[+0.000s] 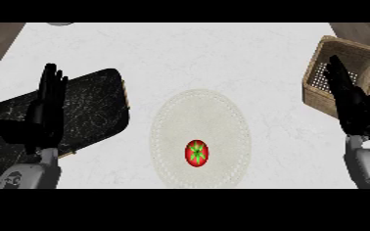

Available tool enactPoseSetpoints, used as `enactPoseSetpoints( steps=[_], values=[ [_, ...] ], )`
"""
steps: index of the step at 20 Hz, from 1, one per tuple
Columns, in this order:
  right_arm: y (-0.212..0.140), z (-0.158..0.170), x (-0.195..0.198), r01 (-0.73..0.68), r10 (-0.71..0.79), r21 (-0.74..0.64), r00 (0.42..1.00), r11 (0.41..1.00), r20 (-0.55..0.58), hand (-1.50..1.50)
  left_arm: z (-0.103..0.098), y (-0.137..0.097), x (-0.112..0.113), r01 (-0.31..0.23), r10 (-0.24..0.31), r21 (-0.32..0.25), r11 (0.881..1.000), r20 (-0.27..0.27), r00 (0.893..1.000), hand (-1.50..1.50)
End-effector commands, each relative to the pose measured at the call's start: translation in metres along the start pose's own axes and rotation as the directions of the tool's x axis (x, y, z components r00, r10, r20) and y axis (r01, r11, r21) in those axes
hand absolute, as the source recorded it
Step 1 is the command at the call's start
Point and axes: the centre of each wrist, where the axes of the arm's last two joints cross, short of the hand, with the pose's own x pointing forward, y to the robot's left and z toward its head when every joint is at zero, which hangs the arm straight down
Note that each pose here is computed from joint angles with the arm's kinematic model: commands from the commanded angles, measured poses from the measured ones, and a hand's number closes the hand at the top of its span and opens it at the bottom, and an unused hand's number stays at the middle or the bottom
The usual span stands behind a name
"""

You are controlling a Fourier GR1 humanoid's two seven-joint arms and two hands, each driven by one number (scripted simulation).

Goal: Pick the tomato from the placemat and place it in the basket

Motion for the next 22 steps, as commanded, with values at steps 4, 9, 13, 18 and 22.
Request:
enactPoseSetpoints(
  steps=[4,9,13,18,22],
  values=[
    [0.133,-0.001,0.074,0.190,-0.360,0.622,0.919,0.760,0.159,1.50,0.033,-0.017,-0.049,0.005,-0.056,-0.162,0.987,-0.311,0.949,0.00],
    [0.230,0.054,0.132,-0.005,-0.578,0.966,0.801,0.258,0.158,1.50,0.056,-0.017,-0.074,0.013,-0.166,-0.308,0.951,-0.478,0.862,0.00],
    [0.264,0.109,0.128,-0.160,-0.535,0.967,0.810,0.196,0.242,-1.50,0.069,0.005,-0.084,0.041,-0.203,-0.284,0.958,-0.570,0.796,0.00],
    [0.238,0.098,0.164,-0.487,-0.279,0.778,0.744,0.397,0.608,-1.50,0.078,0.024,-0.085,0.054,-0.180,-0.221,0.974,-0.600,0.779,0.00],
    [0.209,0.074,0.211,-0.686,-0.050,0.547,0.601,0.479,0.798,-1.50,0.080,0.026,-0.079,0.043,-0.172,-0.221,0.974,-0.606,0.777,0.00]
  ],
)
